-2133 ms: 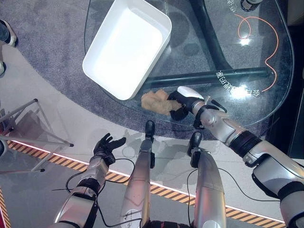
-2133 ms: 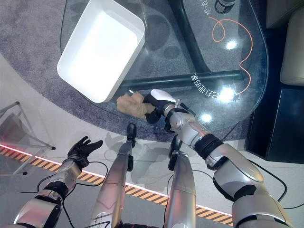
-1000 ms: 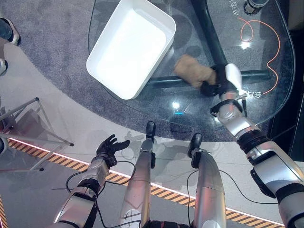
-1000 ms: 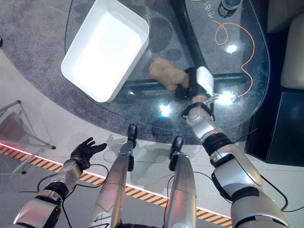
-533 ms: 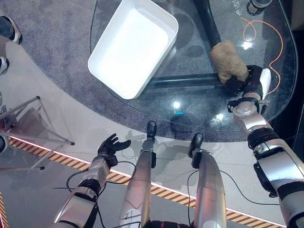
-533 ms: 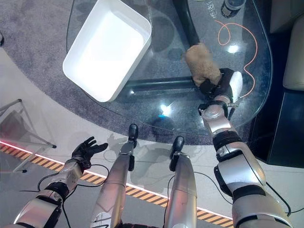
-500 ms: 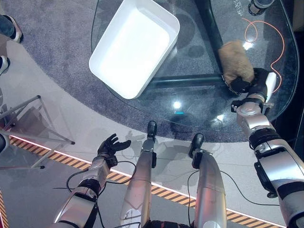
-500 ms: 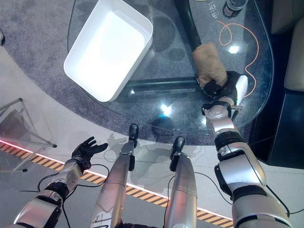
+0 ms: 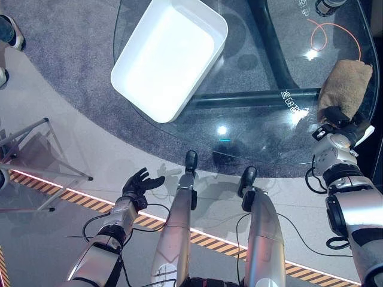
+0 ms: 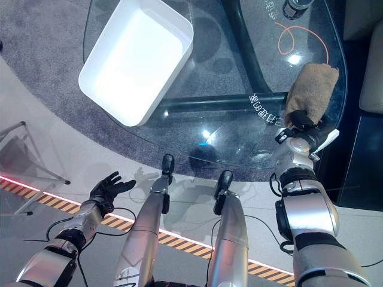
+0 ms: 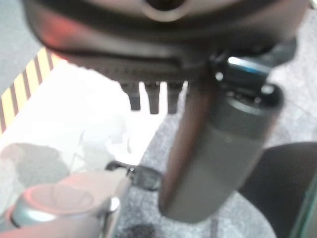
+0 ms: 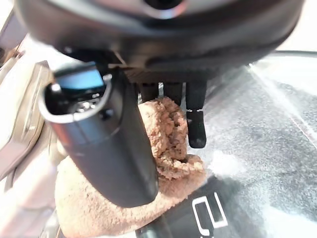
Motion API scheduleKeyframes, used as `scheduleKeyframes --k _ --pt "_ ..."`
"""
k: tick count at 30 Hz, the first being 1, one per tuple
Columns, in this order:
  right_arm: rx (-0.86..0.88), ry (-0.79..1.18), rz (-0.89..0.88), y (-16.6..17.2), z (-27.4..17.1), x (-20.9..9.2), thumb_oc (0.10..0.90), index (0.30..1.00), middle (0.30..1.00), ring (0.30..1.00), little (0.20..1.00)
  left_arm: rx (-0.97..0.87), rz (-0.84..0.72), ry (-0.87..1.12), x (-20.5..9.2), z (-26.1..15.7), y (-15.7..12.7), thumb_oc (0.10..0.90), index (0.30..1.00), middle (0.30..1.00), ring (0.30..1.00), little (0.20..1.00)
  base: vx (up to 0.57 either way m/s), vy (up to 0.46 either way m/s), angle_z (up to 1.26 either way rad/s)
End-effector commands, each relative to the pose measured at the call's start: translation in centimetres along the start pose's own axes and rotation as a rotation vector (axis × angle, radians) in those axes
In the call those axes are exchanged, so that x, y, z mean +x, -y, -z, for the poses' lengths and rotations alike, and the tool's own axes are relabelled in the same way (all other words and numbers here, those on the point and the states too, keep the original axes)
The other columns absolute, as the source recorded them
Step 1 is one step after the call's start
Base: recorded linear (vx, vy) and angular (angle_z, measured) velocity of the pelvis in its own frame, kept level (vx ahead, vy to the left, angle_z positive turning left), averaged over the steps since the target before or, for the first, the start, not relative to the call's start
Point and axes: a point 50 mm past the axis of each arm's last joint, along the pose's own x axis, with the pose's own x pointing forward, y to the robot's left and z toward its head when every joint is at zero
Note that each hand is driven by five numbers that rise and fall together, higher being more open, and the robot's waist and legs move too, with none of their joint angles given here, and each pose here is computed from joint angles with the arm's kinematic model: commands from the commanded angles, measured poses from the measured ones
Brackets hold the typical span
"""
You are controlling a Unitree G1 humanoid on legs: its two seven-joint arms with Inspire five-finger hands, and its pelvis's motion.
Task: Wipe the table with a cloth and put it in the basket.
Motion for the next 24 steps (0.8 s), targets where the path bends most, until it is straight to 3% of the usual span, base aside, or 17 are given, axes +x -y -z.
scheduleKeyframes --k 1,6,13,19,24 --pt "0.061 0.166 0.216 5.6 -4.3 2.4 0.100 0.300 0.300 0.300 0.200 0.003 -0.097 -0.011 -0.5 0.5 -3.7 0.800 0.900 0.900 0.900 0.900 0.00 0.000 0.00" --pt "0.024 0.212 0.169 4.9 -4.9 2.2 0.100 0.300 0.300 0.300 0.200 0.001 -0.099 -0.008 -0.5 0.3 -3.8 0.800 0.900 0.900 0.900 0.900 0.00 0.000 0.00" --pt "-0.100 0.379 0.002 0.9 -6.8 0.4 0.100 0.300 0.300 0.300 0.200 0.001 -0.097 -0.005 -0.5 0.1 -3.8 0.800 0.900 0.900 0.900 0.900 0.00 0.000 0.00" --pt "-0.278 0.541 -0.270 -4.3 -8.0 -2.9 0.100 0.300 0.300 0.300 0.200 -0.002 -0.100 0.001 -0.6 0.3 -4.0 0.800 0.900 0.900 0.900 0.900 0.00 0.000 0.00" --pt "-0.392 0.581 -0.398 -6.3 -7.9 -4.4 0.100 0.300 0.300 0.300 0.200 0.000 -0.096 0.003 -0.7 0.3 -3.9 0.800 0.900 0.900 0.900 0.900 0.00 0.000 0.00"
